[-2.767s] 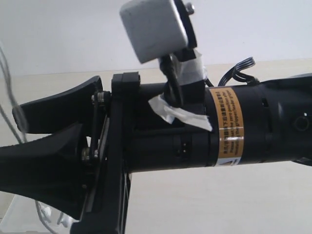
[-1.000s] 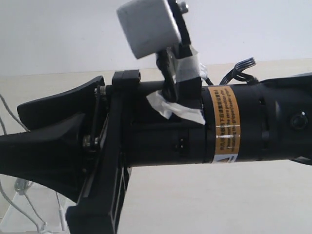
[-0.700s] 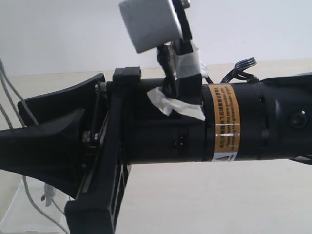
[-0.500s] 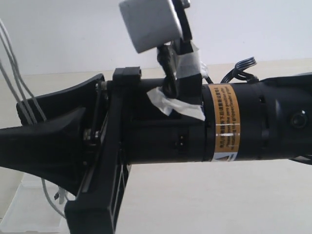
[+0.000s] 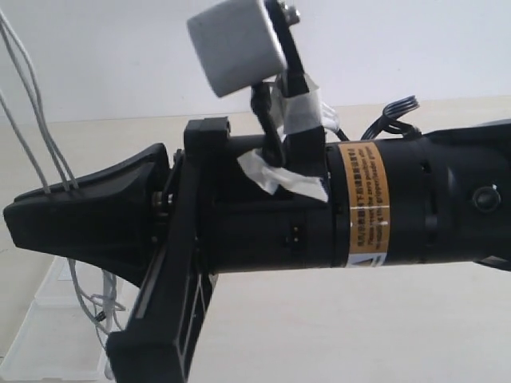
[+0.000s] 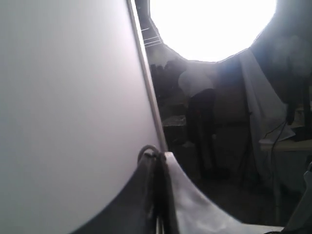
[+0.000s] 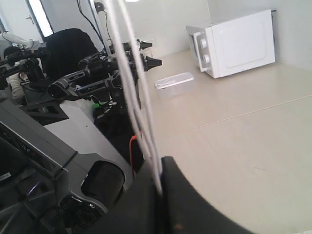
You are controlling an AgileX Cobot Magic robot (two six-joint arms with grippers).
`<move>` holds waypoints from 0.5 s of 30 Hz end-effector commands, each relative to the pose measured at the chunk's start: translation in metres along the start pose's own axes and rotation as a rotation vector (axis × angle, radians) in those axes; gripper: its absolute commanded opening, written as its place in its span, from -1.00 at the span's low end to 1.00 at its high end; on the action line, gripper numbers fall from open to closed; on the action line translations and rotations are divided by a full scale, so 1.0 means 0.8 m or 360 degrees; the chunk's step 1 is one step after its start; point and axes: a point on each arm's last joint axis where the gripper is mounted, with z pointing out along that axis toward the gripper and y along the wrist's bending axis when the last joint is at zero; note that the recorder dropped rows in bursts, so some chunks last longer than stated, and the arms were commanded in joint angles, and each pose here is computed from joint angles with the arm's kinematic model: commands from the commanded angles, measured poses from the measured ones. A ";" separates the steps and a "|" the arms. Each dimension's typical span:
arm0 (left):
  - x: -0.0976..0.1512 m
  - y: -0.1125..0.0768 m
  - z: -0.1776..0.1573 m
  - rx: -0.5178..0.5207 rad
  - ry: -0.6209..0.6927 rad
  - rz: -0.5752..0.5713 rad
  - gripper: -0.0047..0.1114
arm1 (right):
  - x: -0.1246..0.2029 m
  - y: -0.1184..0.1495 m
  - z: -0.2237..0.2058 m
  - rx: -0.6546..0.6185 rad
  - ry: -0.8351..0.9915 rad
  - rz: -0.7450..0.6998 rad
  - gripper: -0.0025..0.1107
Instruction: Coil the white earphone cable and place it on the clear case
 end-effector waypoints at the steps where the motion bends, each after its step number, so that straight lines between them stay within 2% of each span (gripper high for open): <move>1: 0.002 -0.008 -0.017 -0.0186 0.0150 0.0104 -0.92 | -0.004 0.001 0.000 0.0015 -0.0003 0.0009 -0.96; 5: 0.013 -0.003 -0.038 -0.0503 0.0422 0.0193 -0.92 | -0.008 0.001 -0.004 0.0054 -0.0003 -0.0001 -0.96; 9: 0.021 0.001 -0.061 -0.0774 0.0626 0.0197 -0.92 | -0.008 0.002 -0.005 0.0068 0.0012 0.0018 -0.96; 15: 0.034 0.001 -0.080 -0.0953 0.0818 0.0176 -0.92 | -0.009 0.004 -0.007 0.0066 0.0017 0.0039 -0.96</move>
